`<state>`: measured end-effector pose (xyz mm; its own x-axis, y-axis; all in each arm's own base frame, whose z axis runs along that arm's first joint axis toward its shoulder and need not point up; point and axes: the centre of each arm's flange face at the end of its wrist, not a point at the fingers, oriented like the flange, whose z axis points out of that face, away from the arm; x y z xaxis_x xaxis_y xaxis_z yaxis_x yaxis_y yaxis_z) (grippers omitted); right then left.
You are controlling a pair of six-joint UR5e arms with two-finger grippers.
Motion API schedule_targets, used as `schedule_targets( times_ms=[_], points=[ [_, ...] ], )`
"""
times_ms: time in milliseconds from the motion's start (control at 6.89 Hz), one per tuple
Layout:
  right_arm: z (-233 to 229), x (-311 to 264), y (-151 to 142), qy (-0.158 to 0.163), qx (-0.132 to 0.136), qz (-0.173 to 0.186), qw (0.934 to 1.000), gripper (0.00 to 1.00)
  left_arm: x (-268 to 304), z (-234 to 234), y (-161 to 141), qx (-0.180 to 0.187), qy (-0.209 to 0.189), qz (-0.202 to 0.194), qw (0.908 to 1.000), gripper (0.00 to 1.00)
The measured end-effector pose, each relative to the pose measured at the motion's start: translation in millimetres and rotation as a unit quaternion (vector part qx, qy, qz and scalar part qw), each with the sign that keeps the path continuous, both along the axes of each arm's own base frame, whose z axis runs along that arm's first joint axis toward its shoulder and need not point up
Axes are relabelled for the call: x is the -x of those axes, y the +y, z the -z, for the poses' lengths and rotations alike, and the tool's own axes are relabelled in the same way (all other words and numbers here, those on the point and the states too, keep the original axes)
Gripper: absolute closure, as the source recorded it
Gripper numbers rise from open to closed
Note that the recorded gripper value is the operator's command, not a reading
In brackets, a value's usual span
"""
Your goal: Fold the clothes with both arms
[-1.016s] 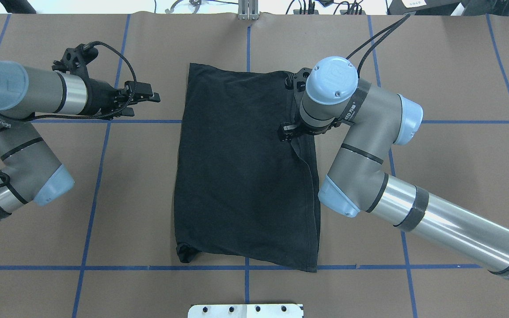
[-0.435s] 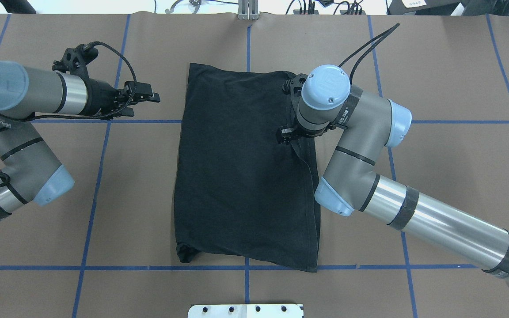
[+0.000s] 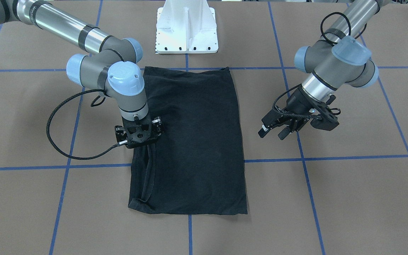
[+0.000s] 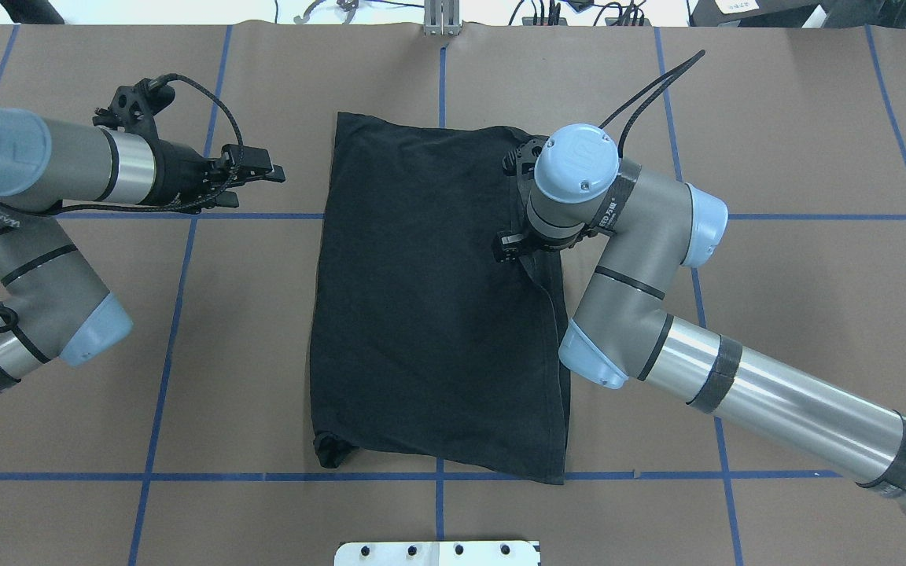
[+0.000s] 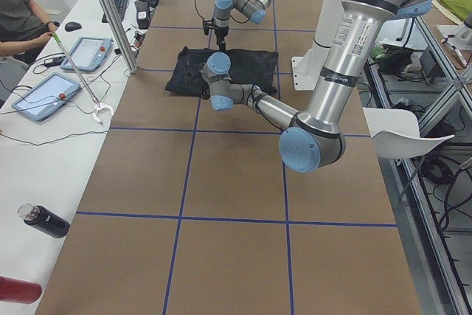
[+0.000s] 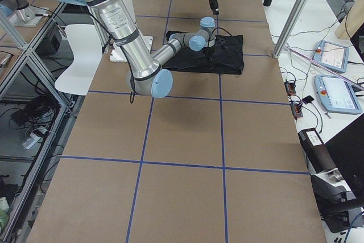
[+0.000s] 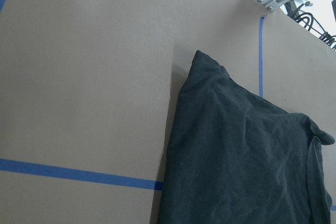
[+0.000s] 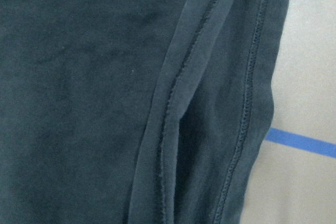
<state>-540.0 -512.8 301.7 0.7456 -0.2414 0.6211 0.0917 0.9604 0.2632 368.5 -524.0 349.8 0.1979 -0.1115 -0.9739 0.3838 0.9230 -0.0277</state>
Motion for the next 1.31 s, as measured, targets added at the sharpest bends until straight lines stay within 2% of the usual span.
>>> schedule_targets(
  times_ms=[581,1306],
  points=[
    [-11,0,0,0.001,-0.002,0.001,1.0,0.0,-1,-3,-2,0.002,-0.002,0.001,1.0,0.0],
    [-33,-29,-17,0.008,0.0,0.004,1.0,0.0,-3,-4,-2,0.003,-0.003,0.0,1.0,0.0]
  ],
)
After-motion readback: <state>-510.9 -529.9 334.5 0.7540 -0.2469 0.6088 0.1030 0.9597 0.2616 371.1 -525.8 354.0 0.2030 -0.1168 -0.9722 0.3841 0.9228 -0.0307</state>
